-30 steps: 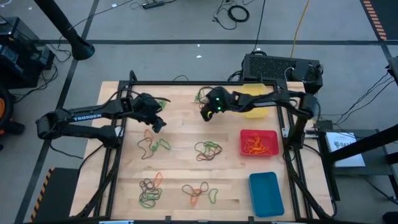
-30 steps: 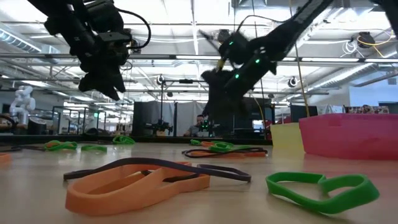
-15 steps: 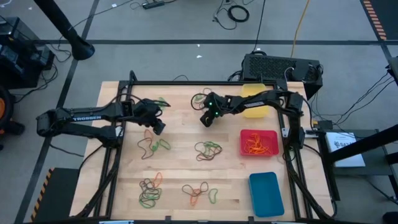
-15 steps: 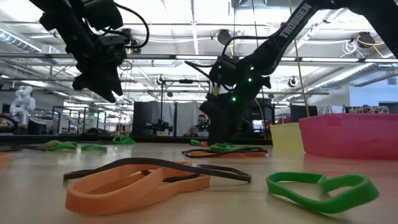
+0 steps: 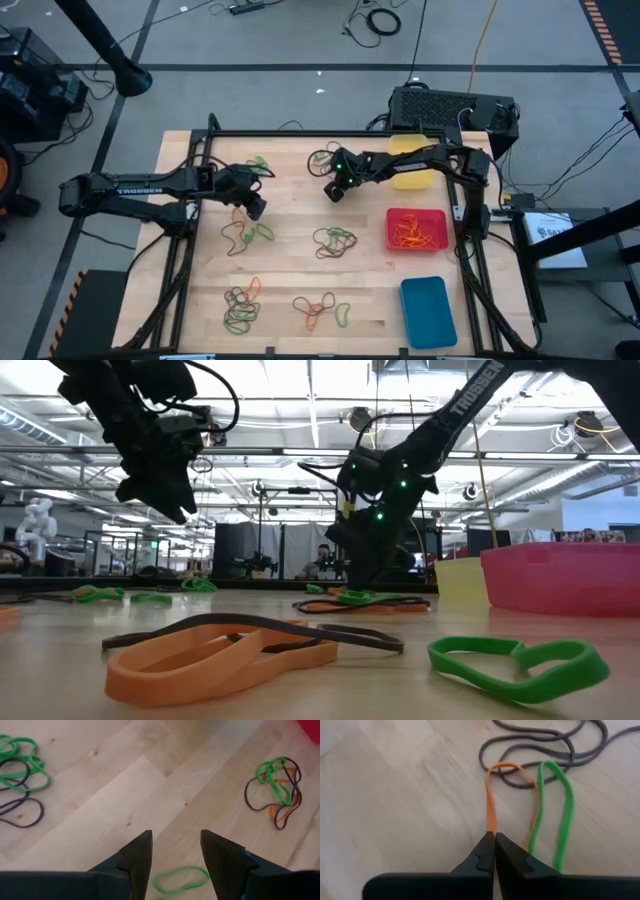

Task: Sort rubber bands into baskets
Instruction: Put the orange rubber band into the red bin

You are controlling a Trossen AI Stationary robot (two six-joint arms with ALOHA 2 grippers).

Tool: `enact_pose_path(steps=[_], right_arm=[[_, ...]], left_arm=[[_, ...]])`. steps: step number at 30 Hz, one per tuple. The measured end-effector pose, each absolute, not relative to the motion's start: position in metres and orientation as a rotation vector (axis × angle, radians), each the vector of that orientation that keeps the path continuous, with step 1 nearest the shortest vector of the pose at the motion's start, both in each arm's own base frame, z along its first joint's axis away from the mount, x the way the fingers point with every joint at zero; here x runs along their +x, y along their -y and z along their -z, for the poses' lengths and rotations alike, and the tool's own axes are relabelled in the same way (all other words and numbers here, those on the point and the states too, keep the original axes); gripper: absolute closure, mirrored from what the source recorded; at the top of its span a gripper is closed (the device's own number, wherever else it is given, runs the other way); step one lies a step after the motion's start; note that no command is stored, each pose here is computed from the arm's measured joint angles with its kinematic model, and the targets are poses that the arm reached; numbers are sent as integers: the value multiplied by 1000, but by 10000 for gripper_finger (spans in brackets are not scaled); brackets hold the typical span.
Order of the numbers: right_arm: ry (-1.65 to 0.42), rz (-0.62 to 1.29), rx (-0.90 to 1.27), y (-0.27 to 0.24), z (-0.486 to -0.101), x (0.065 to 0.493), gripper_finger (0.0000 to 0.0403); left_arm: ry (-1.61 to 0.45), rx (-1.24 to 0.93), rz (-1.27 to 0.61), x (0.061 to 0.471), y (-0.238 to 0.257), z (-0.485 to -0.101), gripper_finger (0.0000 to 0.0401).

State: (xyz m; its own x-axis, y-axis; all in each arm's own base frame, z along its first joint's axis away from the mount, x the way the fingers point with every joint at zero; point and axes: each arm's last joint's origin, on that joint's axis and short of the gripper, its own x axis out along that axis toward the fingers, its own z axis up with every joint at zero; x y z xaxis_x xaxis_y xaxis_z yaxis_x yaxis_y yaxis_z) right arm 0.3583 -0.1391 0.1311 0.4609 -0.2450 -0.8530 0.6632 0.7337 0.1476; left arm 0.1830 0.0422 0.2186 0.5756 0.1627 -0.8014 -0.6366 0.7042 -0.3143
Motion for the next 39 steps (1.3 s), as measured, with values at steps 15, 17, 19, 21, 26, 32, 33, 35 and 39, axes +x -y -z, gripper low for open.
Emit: enact_pose_path(steps=[15, 17, 19, 21, 26, 32, 33, 35, 39], right_arm=[[-809, 225, 512, 62, -248, 407, 403], [-888, 231, 528, 51, -249, 404, 403], [-971, 257, 561, 40, -248, 399, 403], [-1071, 297, 583, 28, -247, 389, 403], [-1321, 507, 549, -3, -248, 355, 403], [-1424, 655, 479, -30, -277, 313, 403], [-1424, 671, 475, -33, -283, 306, 403], [-1424, 700, 464, -37, -294, 292, 403], [-1419, 686, 445, -42, -306, 269, 403]], left_arm=[[-853, -461, -423, 184, -42, -220, 226], [-849, -434, -404, 186, -42, -220, 226], [-840, -404, -380, 187, -42, -221, 226], [-822, -372, -360, 190, -42, -221, 226], [-766, -331, -293, 201, -44, -222, 226], [-762, -360, -230, 217, -45, -212, 226], [-764, -374, -232, 220, -46, -209, 226], [-771, -415, -246, 225, -47, -204, 226], [-796, -509, -258, 233, -48, -192, 226]])
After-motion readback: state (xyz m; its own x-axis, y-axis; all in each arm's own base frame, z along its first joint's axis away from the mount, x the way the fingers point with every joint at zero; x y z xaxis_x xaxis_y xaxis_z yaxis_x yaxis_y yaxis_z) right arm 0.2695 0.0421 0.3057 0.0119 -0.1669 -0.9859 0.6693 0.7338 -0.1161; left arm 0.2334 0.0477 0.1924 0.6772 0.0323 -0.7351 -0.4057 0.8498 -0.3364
